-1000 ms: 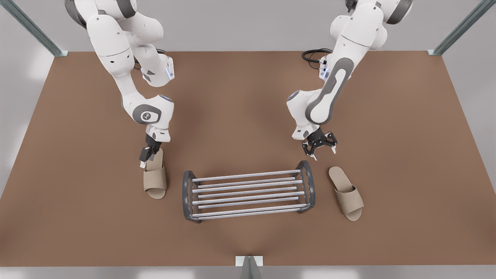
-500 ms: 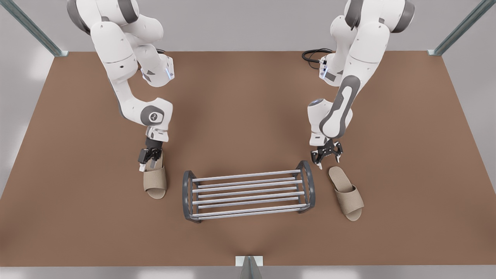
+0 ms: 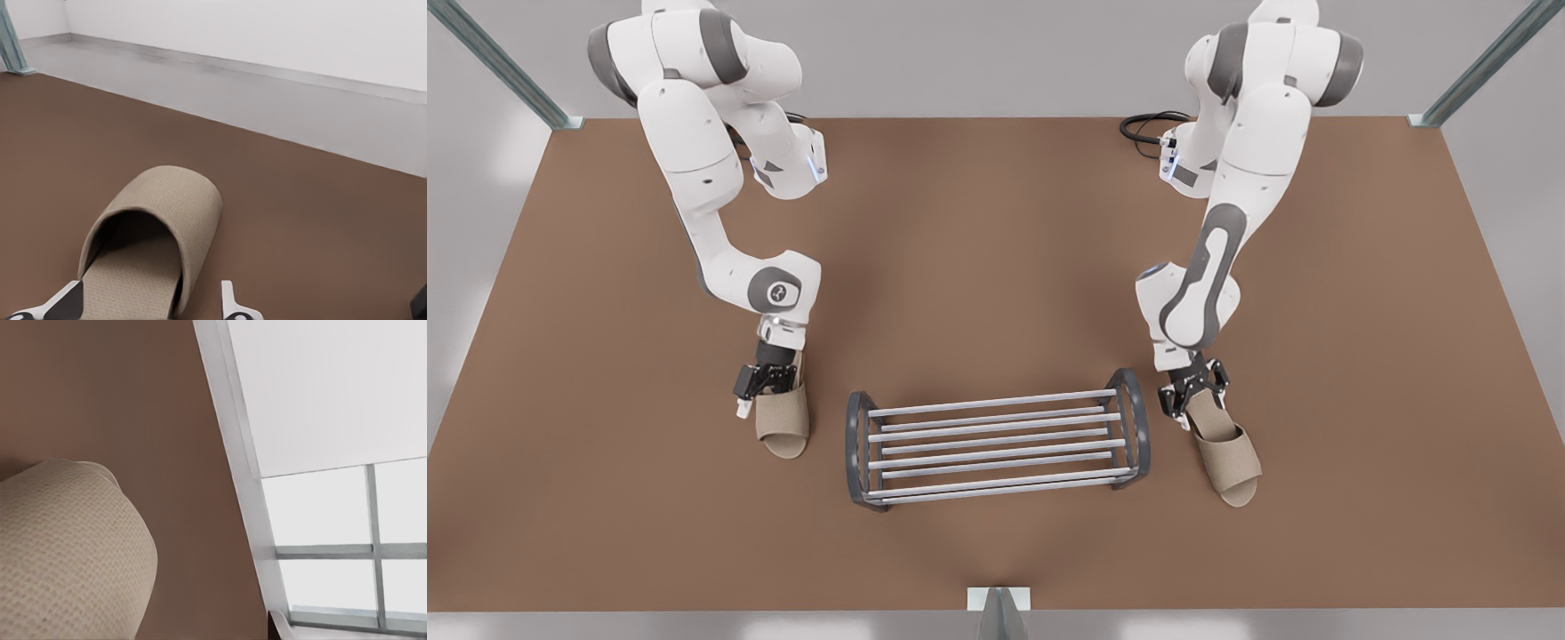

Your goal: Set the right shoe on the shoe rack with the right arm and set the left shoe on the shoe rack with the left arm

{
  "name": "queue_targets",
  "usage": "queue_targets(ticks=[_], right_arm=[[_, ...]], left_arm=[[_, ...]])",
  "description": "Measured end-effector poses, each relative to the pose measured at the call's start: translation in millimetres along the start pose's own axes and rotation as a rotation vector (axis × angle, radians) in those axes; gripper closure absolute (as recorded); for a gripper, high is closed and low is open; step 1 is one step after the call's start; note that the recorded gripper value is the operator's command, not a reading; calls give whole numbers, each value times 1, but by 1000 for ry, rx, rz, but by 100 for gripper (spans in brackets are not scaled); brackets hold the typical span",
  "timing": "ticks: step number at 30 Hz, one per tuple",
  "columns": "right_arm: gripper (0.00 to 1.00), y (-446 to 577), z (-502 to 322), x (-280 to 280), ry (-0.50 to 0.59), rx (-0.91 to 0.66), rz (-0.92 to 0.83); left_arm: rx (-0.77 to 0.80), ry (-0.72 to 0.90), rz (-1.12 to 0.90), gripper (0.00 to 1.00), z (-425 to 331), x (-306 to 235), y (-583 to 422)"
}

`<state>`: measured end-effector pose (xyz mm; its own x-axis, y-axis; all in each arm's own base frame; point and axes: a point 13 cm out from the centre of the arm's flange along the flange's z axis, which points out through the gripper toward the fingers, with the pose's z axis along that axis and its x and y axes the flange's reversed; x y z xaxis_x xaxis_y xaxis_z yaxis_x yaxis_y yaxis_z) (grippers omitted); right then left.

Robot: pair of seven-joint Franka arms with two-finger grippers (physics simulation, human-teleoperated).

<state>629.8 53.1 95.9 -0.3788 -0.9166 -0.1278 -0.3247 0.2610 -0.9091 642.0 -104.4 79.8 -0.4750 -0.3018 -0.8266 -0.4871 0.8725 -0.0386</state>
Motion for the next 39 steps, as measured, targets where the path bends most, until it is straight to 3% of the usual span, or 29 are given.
queue_targets(ticks=[1, 4, 8, 9, 14, 20, 31, 33, 37, 39], right_arm=[[26, -1, 1, 2, 4, 1, 7], [34, -2, 3, 7, 11, 1, 26], [61, -2, 4, 11, 17, 0, 45], [64, -1, 4, 12, 18, 0, 49], [67, -17, 1, 7, 9, 20, 76], [71, -140, -26, -13, -51, 115, 197], [75, -262, -72, -64, -186, 158, 273], [75, -279, -74, -74, -205, 163, 270], [75, -300, -69, -111, -220, 153, 313], [75, -292, -79, -156, -223, 119, 382]], left_arm=[[1, -7, -10, 0, 2, -2, -2], [-1, -17, -29, 0, 12, 0, -7], [-3, -35, -54, 0, 20, -4, -11], [-8, -40, -58, 0, 25, -5, -10], [-16, -62, -81, 0, 39, -8, -11], [-20, -84, -104, 0, 54, -15, -14], [-35, -116, -128, 1, 76, -21, -11], [-37, -117, -135, 34, 76, -23, -11], [-34, -122, -152, 60, 73, -34, -11], [-35, -125, -158, 72, 72, -39, -10]])
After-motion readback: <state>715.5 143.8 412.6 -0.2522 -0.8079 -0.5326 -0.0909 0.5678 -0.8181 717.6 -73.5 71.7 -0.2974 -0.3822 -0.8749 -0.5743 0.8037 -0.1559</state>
